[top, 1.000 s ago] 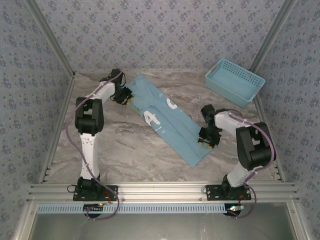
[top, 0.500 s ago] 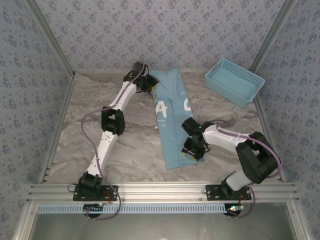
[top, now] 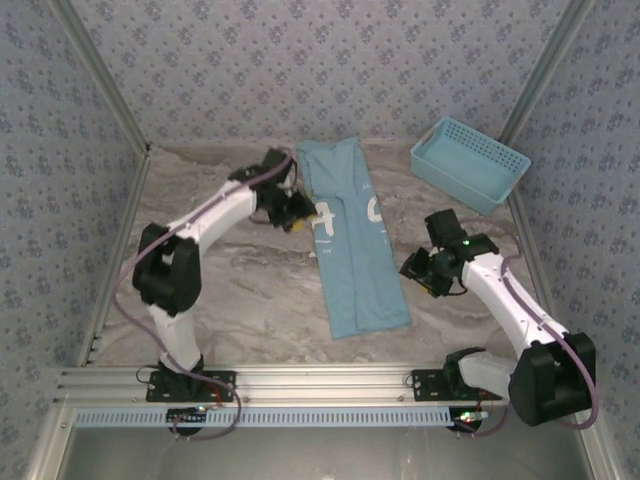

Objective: Fold and stack the t-shirts

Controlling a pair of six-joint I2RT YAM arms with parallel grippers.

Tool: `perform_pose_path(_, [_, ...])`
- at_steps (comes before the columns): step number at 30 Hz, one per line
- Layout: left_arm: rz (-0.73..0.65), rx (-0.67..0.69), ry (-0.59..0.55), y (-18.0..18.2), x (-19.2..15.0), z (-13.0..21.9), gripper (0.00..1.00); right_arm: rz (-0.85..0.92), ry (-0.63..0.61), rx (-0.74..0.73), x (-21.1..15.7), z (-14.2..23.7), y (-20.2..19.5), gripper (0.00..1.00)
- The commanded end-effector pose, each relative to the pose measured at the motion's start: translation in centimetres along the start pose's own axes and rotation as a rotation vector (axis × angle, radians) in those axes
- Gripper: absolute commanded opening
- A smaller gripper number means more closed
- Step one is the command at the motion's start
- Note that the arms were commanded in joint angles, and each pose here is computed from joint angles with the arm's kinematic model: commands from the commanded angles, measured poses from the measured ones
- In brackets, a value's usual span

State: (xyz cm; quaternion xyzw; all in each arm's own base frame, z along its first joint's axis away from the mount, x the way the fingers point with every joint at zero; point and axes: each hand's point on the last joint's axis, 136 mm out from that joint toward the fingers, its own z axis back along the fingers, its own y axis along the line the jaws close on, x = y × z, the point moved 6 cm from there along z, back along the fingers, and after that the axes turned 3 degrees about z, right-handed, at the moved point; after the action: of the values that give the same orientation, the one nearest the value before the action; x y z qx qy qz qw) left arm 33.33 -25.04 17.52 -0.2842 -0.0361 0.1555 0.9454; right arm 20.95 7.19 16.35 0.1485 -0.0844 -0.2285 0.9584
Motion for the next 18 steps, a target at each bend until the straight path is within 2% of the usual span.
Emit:
perform_pose_path(1, [0.013,-0.023,0.167,2.3,-7.1,-2.6,0.4,0.115,0.095,0.011,-1.0,0.2,-1.1,0.53])
perform_pose_path(4, [0.049,0.004,0.277,4.2,-12.8,-3.6,0.4,0.102,0.118,0.05,-1.2,-0.4,-1.3,0.53])
perform_pose_path(6, [0.079,0.035,0.326,5.6,-15.0,-4.0,0.4,0.112,0.12,0.066,-1.2,-0.9,-1.3,0.53])
perform_pose_path(11, [0.16,0.013,0.365,6.2,-18.4,-6.1,0.44,0.104,0.134,0.091,-1.7,-1.8,-1.3,0.53])
perform_pose_path(15, [0.169,0.014,0.352,5.5,-19.8,-7.8,0.44,0.123,0.143,0.093,-2.1,-1.8,-1.5,0.53])
perform_pose_path(18, [0.182,0.066,0.354,5.8,-20.6,-8.8,0.42,0.132,0.149,0.094,-2.4,-1.7,-1.6,0.53])
